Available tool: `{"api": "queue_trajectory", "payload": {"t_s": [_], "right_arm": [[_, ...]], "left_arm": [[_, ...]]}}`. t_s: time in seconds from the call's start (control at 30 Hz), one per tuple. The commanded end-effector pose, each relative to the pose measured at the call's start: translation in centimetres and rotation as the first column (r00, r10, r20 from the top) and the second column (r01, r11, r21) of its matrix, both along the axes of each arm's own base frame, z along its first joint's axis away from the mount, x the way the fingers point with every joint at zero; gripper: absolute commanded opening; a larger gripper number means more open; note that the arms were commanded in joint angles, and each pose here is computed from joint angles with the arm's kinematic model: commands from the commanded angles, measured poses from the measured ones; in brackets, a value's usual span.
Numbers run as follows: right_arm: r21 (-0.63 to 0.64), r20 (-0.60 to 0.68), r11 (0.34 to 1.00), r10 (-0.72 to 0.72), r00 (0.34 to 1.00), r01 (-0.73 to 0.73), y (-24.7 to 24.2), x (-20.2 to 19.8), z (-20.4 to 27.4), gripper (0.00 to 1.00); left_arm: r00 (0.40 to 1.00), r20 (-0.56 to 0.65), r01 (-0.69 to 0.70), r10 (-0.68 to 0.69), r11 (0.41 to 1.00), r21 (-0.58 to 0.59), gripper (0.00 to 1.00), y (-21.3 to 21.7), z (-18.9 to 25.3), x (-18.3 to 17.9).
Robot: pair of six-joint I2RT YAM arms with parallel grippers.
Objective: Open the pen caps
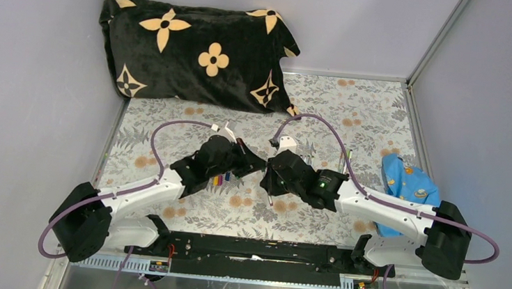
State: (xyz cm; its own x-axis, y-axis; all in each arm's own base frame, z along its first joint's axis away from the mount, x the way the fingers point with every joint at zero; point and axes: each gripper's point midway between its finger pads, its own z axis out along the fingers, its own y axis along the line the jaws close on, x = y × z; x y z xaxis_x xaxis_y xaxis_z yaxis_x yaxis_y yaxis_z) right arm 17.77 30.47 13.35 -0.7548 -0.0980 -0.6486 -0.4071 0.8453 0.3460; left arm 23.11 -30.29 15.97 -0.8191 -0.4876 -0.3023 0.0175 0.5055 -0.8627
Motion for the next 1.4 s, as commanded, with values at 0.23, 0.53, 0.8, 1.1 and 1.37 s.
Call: {"api": "queue_trajectory", "payload": {"t_s": [0.23,0.53,0.8,1.1,1.37], "right_arm": [[0.041,-0.064,0.999,-0.022,0.998,0.025,-0.8,-1.9,-2.3,0.0],[0.073,-0.098,0.997,-0.019,0.995,0.026,-1.5,-3.3,-3.9,0.0],[0.021,-0.045,0.997,-0.073,0.996,0.074,-2.4,-2.0,-3.4,0.0],[-0.162,0.069,0.929,-0.326,0.943,0.333,-8.0,4.3,-2.9,0.0],[-0.255,0.087,0.875,-0.404,0.911,0.412,-11.0,8.1,-4.3,0.0]], "left_arm": [[0.965,0.097,-0.254,0.245,0.963,0.087,0.0,4.1,2.6,8.3],[0.946,0.075,-0.322,0.314,0.935,0.146,0.0,8.3,0.5,12.1],[0.95,0.071,-0.312,0.304,0.924,0.219,0.0,9.7,-0.8,13.1],[0.919,-0.03,-0.319,0.392,0.788,0.526,0.0,15.1,-8.7,7.9],[0.907,-0.042,-0.297,0.419,0.707,0.642,0.02,16.9,-11.4,6.0]]}}
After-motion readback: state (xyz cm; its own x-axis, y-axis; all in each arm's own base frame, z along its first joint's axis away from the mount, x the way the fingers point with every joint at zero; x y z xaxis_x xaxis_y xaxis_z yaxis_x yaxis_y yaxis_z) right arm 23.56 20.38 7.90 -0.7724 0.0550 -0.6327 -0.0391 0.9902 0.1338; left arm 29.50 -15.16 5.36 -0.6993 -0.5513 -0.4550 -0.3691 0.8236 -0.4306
